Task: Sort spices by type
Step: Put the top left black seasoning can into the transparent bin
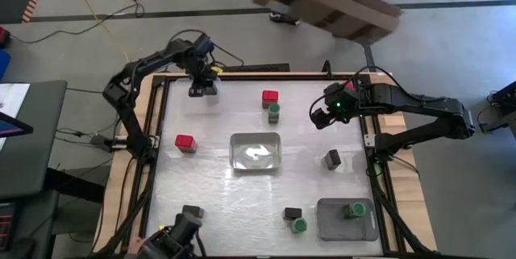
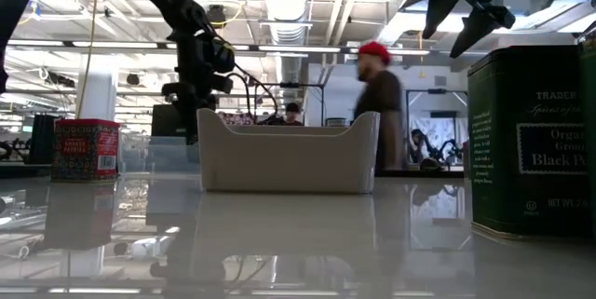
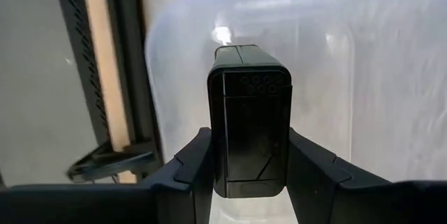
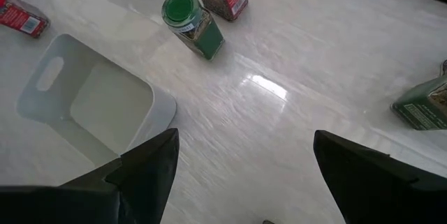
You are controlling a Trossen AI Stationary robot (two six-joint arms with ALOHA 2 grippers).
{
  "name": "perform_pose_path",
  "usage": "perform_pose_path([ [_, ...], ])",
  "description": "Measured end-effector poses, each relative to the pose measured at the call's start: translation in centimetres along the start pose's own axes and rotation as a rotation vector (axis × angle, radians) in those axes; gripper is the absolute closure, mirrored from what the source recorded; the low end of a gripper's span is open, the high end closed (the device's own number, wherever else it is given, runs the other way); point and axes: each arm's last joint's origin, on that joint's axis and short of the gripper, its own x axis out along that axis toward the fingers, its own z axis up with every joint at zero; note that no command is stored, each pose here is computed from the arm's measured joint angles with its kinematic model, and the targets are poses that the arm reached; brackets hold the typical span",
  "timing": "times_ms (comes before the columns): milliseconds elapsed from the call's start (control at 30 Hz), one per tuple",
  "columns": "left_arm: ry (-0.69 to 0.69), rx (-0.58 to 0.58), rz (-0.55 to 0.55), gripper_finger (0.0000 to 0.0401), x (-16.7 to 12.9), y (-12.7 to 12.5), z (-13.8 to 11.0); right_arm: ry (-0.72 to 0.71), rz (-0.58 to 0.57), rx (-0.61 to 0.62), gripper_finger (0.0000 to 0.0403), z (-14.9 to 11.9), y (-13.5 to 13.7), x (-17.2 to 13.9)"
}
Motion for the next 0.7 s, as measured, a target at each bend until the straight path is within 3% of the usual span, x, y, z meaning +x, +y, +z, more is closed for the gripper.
perform_pose_path([
  [200,0.033,-0.018,-0.037,0.0267,1.13,0.11,-0.14,0.0,0.0,0.0,0.0046,0.0,0.0,0.0],
  [700,0.047,-0.014,-0.004,0.0262,1.17,0.47,-0.3,0.0,0.0,0.0,0.0046,0.0,0.0,0.0],
])
